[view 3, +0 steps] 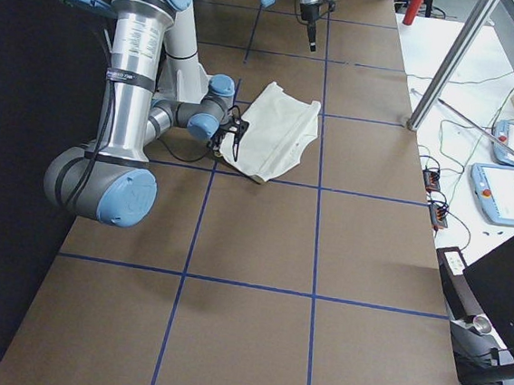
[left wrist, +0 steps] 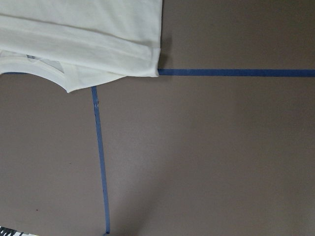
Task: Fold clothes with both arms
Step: 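Grasp the shirt's side edge with the right gripper and drag it toward the robot, then move the left gripper to the shirt's corner nearest it and grasp it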
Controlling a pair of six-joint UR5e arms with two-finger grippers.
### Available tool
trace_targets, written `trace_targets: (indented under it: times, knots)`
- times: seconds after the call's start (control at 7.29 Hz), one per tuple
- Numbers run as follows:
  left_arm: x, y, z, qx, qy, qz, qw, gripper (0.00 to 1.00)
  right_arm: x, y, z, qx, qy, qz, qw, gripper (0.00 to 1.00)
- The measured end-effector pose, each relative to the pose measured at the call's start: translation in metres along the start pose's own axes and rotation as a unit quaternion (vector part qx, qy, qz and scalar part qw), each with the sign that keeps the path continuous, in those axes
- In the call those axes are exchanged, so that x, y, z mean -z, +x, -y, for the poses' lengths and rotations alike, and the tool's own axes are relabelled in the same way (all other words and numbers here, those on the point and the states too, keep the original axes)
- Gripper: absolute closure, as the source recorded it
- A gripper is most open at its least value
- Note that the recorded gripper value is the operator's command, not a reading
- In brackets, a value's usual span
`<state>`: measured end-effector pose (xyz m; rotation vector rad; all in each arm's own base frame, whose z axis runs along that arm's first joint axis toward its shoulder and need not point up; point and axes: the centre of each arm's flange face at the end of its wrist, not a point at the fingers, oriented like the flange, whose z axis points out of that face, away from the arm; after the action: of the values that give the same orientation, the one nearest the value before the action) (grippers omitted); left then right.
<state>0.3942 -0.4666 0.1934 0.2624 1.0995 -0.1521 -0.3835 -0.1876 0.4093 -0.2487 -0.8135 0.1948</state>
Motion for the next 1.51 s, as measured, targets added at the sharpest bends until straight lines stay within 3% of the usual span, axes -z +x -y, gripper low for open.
trace_targets:
  times: [0.14,0.27,0.55,0.96,1.23,1.51]
  knots:
    - [0.002,0.004,-0.006,0.000,-0.003,-0.004,1.0000,0.01,-0.008,-0.001,-0.030,0.003,-0.013,-0.005,0.9999,0.00]
    - [0.001,0.007,-0.013,0.001,-0.007,-0.007,0.9999,0.01,-0.009,-0.005,-0.050,0.000,-0.019,-0.003,0.9998,0.00]
    - [-0.015,0.016,-0.045,0.036,-0.036,-0.007,0.9987,0.02,0.016,-0.019,-0.061,-0.005,-0.019,0.027,0.9994,0.00]
    - [-0.064,0.040,-0.138,0.142,-0.082,0.017,0.9864,0.17,0.071,-0.058,-0.016,-0.041,0.024,0.107,0.9931,0.00]
    - [-0.115,0.043,-0.182,0.193,-0.075,0.058,0.9766,0.23,0.093,-0.077,0.005,-0.052,0.045,0.143,0.9874,0.00]
    - [-0.143,0.041,-0.190,0.209,-0.069,0.080,0.9722,0.37,0.101,-0.086,0.011,-0.055,0.054,0.156,0.9847,0.00]
